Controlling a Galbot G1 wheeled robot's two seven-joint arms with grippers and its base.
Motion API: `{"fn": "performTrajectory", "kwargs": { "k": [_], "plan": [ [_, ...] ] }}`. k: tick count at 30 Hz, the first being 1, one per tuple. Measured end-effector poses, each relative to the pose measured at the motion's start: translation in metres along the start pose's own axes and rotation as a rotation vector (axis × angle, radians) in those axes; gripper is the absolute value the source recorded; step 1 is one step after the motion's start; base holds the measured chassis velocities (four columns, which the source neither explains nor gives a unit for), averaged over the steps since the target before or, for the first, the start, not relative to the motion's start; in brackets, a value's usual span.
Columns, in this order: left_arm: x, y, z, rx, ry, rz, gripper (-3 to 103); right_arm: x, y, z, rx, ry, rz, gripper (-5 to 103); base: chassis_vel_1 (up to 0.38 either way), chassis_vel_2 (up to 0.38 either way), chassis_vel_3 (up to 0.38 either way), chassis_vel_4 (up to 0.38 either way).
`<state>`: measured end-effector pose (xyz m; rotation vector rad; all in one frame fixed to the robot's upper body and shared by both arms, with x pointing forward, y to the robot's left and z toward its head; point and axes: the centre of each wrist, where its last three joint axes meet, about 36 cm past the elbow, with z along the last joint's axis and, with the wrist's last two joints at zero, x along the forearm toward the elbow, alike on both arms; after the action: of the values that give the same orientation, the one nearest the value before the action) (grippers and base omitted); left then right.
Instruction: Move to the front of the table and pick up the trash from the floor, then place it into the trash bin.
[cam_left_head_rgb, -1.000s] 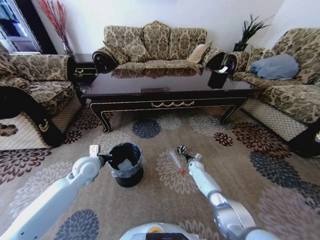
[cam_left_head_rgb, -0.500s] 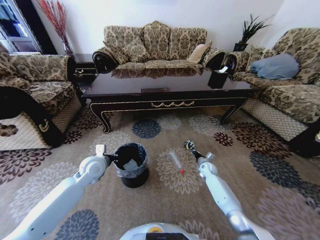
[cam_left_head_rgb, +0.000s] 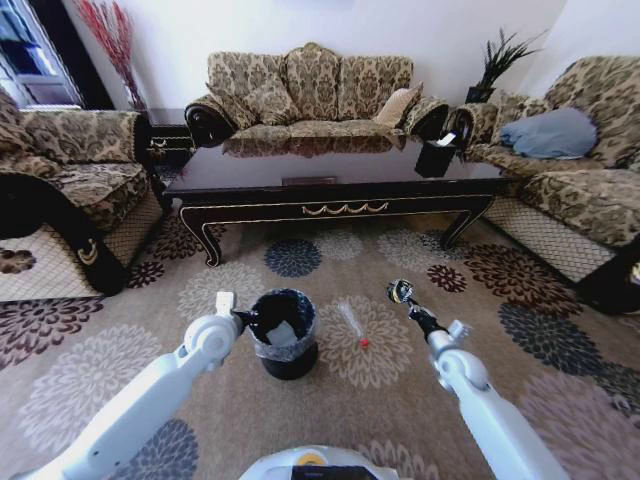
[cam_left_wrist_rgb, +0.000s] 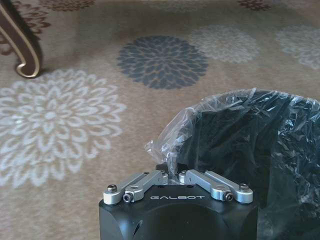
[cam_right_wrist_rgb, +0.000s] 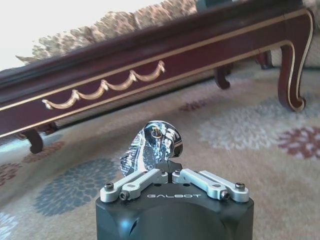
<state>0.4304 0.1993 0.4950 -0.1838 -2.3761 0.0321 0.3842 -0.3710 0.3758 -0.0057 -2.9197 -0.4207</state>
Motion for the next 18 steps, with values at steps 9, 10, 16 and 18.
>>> {"fn": "performTrajectory", "kwargs": {
  "k": [9,10,16,18],
  "plan": [
    [-0.021,-0.045,-0.014,-0.056,-0.003,0.057,3,0.064,0.036,-0.040,0.085,-0.093,-0.093,0,0.000,0.000,0.000,0.000],
    [-0.021,-0.045,-0.014,-0.056,-0.003,0.057,3,0.064,0.036,-0.040,0.085,-0.093,-0.093,0,0.000,0.000,0.000,0.000],
    [-0.035,-0.076,-0.019,-0.085,0.006,0.100,3,0.105,0.065,-0.048,0.156,-0.138,-0.152,0,0.000,0.000,0.000,0.000],
    [-0.039,-0.088,-0.020,-0.092,0.010,0.113,3,0.115,0.072,-0.048,0.162,-0.141,-0.164,0,0.000,0.000,0.000,0.000]
  ]
}}
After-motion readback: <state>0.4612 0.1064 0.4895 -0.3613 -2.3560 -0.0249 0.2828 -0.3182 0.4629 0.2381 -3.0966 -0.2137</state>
